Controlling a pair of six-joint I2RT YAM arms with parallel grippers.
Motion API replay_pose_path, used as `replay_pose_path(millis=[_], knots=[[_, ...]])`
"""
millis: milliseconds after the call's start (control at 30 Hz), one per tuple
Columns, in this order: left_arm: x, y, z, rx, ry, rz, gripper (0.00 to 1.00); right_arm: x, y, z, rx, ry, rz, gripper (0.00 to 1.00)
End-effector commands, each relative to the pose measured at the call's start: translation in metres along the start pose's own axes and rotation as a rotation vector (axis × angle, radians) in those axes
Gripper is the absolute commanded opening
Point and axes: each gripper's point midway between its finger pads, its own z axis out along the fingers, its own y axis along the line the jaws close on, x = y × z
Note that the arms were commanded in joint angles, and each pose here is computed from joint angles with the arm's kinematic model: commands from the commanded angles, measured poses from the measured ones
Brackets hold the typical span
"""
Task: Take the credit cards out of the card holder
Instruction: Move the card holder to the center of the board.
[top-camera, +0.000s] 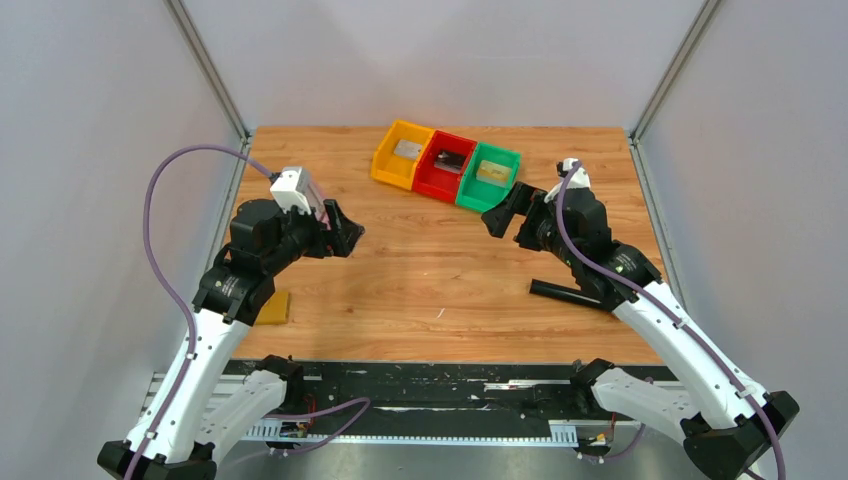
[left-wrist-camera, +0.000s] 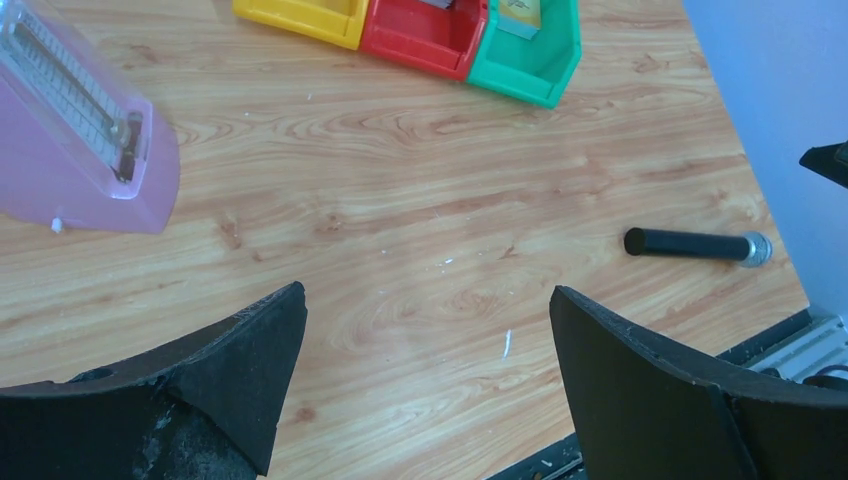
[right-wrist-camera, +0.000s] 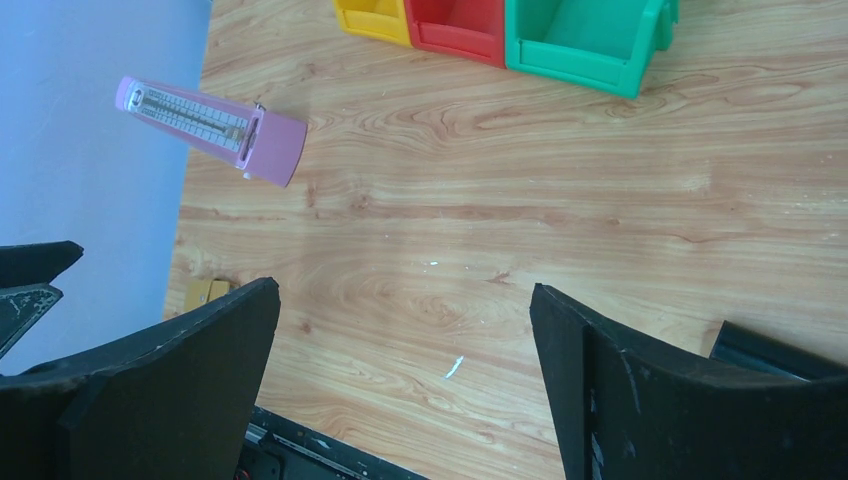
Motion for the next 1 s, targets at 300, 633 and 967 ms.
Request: replay_pose_path(millis=[300, 633, 967], knots=[[-0.008, 0.053, 0.002, -0.327, -0.041, -0.101, 1.00, -0.015, 0.007, -0.013, -0.028, -0.054, 0.002, 1.00], [0.037, 0.166, -0.005, -0.880, 0.067, -0.466, 0.97, -0.009, -0.003, -0.013, -0.026, -0.082, -0.049, 1.00], [0.081, 0.252, -0.047, -1.263, -0.021, -0.832, 0.92, 0.008, 0.034, -0.028, -0.313, -0.050, -0.159, 1.00]])
